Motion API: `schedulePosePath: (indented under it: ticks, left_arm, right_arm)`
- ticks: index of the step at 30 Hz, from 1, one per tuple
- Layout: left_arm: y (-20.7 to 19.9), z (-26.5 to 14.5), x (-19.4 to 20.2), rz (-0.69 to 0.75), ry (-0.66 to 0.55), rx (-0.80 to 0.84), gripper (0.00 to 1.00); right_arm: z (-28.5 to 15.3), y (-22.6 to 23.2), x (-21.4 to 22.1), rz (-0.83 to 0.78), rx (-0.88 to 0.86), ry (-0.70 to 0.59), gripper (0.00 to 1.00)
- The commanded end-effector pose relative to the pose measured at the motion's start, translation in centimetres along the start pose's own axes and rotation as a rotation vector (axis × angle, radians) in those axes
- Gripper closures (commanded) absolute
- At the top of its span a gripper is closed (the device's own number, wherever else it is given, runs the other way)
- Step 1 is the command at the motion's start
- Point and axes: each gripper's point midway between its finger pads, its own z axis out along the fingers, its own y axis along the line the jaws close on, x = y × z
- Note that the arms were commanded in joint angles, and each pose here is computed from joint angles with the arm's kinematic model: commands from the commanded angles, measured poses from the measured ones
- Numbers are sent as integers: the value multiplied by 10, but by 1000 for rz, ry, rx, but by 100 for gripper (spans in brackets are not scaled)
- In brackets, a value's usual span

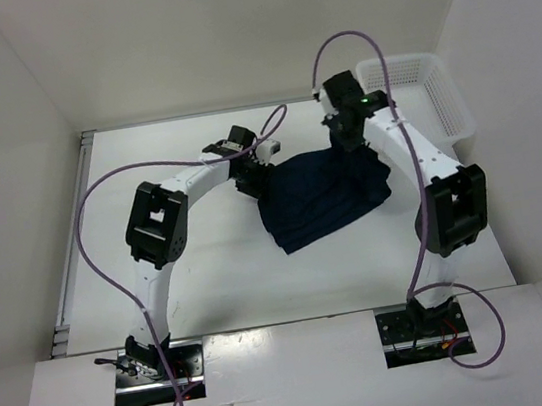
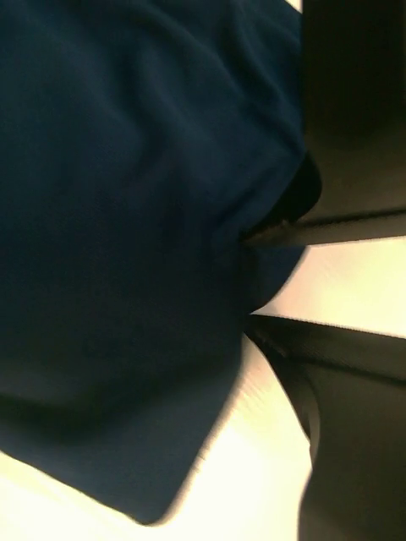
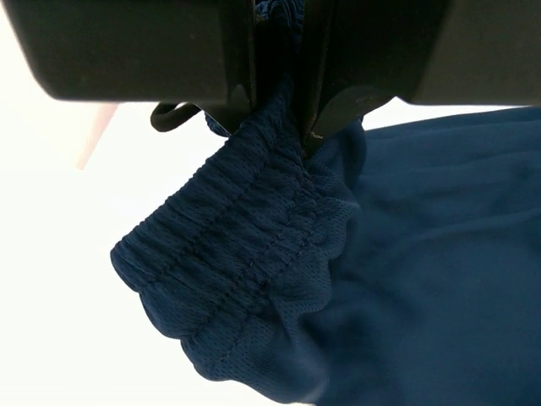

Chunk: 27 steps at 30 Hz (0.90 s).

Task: Fold and stack the shorts
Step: Fold the shorts

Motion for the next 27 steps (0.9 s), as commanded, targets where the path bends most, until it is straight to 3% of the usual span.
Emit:
schedulePosePath:
  ticks: [1, 7, 13, 19, 25, 27]
  left_arm:
    - [-23, 33, 22, 11, 81, 94, 58]
    - [-26, 43, 28, 2, 100, 129, 81]
    - [-18, 49, 32, -22, 114, 141, 92]
    - [-11, 49, 30, -38, 106, 144, 95]
    - [1, 41, 25, -55, 94, 123, 95]
    - [11, 36, 24, -62, 93, 84, 89]
  right_arm:
    - [-3, 38, -33, -1, -62, -77, 100]
    - [-10, 102, -45, -26, -193, -93, 100]
    - [-26, 161, -53, -58, -317, -110, 100]
    - [-40, 194, -61, -60, -407, -121, 100]
    - [-18, 221, -21, -98, -482, -10, 100]
    - [-18, 233, -21, -119, -494, -14, 100]
